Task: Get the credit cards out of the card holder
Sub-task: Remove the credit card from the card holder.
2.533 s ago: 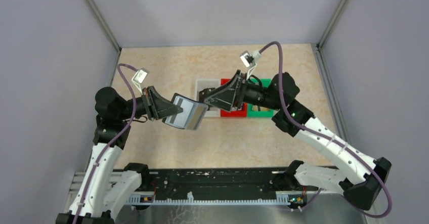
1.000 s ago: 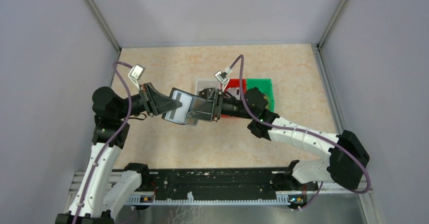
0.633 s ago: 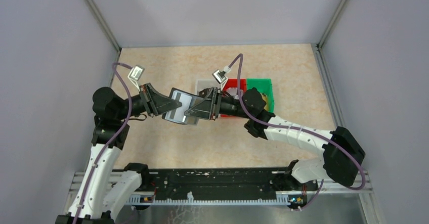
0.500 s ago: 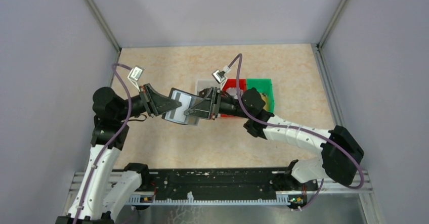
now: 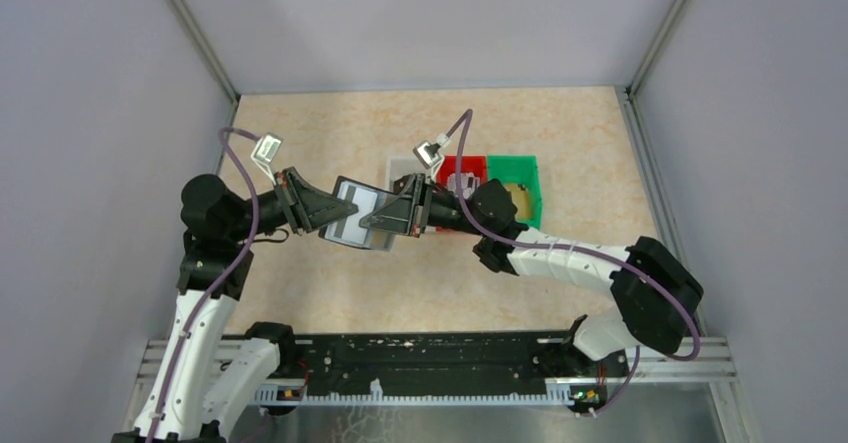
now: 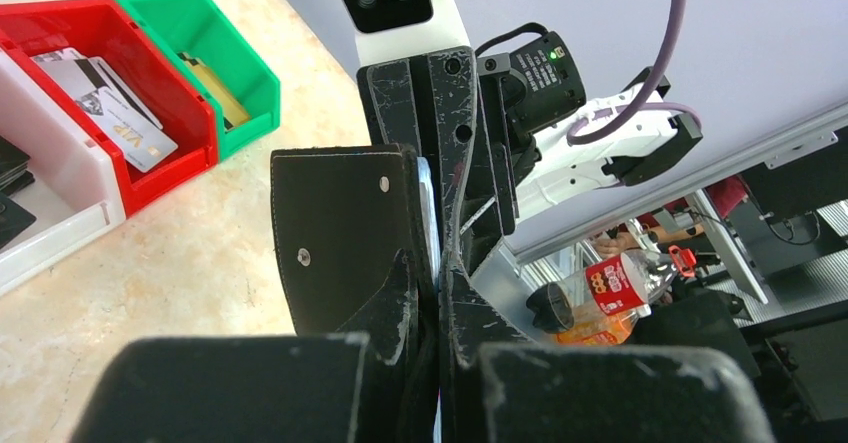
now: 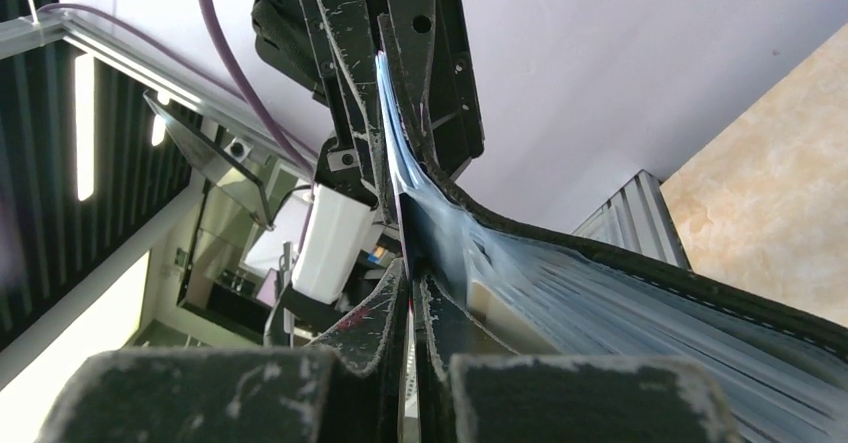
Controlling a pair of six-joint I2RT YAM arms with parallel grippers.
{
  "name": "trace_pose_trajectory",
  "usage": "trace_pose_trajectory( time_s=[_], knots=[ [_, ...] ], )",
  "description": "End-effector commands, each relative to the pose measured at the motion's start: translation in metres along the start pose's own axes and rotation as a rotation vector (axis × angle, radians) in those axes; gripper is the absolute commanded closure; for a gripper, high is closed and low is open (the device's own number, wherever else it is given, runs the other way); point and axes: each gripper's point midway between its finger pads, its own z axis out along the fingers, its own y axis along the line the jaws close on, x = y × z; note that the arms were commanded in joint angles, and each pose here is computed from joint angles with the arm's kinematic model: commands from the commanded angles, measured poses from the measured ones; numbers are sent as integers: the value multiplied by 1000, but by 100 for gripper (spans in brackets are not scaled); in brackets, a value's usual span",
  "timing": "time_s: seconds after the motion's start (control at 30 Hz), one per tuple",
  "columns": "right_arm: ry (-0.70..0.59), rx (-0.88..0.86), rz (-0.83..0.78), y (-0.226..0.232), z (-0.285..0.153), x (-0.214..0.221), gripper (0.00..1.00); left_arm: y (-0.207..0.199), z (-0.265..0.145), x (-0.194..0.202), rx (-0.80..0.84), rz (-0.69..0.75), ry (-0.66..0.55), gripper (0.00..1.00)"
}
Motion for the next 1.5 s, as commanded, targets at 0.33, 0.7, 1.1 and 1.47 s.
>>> trace_pose_trajectory(
  time_s=[0.33,0.7,1.1,1.47],
  knots=[
    [-90,-134,-80,36,-20,-3,100,-27,0,-11,81,52,23,90],
    [-86,-137,-97,39,-24,-1,100,-39,-2,-7,145,6,62,73],
    [-82,-137,-100,39,-29,3,100,-44,-2,-10,157,7,50,100],
    [-88,-154,-116,44,-34,5,100,-46,-1,-14,159,11,38,100]
  ],
)
